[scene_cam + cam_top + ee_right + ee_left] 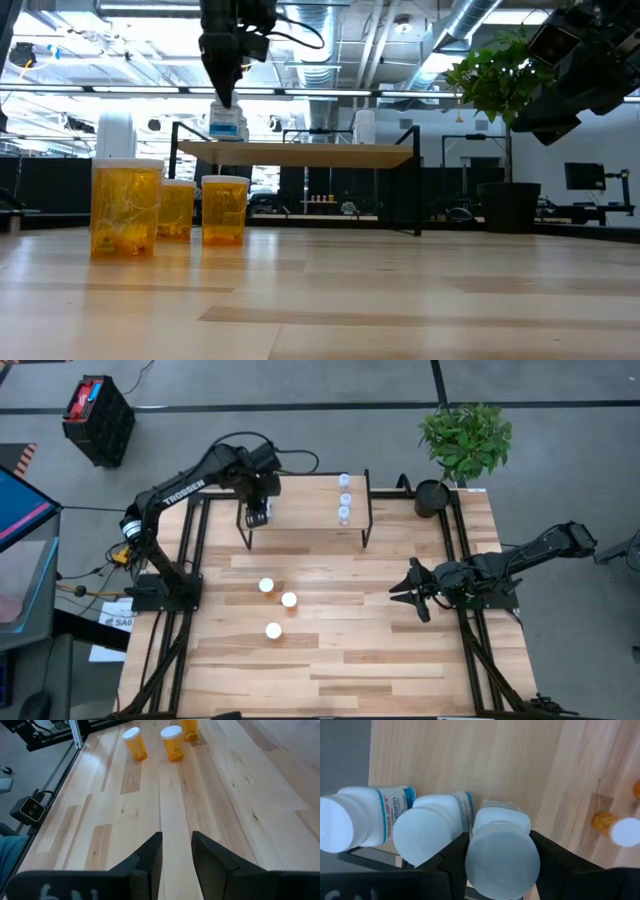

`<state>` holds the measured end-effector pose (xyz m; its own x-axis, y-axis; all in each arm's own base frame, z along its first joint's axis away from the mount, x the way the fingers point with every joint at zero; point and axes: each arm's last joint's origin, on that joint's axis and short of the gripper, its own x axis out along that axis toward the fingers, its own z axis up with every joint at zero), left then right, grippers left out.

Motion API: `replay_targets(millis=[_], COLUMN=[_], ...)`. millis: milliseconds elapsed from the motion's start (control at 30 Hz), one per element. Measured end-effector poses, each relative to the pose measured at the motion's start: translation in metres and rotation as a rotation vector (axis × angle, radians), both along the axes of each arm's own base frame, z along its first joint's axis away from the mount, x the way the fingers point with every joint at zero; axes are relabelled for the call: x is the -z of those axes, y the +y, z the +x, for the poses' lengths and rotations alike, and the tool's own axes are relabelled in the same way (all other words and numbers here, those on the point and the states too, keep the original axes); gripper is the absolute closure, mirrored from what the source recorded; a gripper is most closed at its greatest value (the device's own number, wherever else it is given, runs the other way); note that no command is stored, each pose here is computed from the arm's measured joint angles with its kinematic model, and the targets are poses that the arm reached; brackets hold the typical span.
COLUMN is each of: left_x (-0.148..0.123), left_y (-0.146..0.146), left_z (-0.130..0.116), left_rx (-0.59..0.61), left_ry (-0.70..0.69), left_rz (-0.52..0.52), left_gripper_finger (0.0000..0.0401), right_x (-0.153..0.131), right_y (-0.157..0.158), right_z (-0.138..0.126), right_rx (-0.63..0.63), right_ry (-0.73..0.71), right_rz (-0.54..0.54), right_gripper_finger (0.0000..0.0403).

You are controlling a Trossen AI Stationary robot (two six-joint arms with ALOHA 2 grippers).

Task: Pick and place medicine bottles onto shelf by color
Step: Put the white pill bottle on the shelf aligned with the other white pill bottles

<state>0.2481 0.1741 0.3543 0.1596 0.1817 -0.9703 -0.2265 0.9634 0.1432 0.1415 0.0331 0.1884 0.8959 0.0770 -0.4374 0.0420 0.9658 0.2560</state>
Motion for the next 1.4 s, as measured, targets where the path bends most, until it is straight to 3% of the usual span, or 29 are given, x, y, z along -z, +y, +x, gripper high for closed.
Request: replay_targets(millis=[300,500,767,1133,1400], left_x=[-0.0002,-0.0001,0.0,0.0,-0.0001], left_y=[0.0015,-0.0005,-0.003,-0.0024,-0.0022], left_z=[-0.001,0.0008,0.002,0.0017,0.0016], left_rx=[-0.004,0.007,0.014,0.008,0.007], left_ry=[0.035,-0.009,-0.004,0.007,0.015], left_rz=[0.049,-0.007,-0.007,0.012,0.022], left_gripper_finger=[0.0253,0.0252,0.0247,0.0184,0.0173], right_x=[0.0,0.0,0.0,0.0,0.0], right_y=[0.0,0.0,0.0,0.0,0.0], right_z=[0.0,0.0,0.0,0.0,0.0], right_rx=[0.0,0.0,0.001,0.001,0.001], right_ry=[0.0,0.0,0.001,0.0,0.0], right_rz=[0.0,0.0,0.003,0.003,0.002], right_gripper_finger=[0.0276,0.0276,0.0276,0.0276,0.0276])
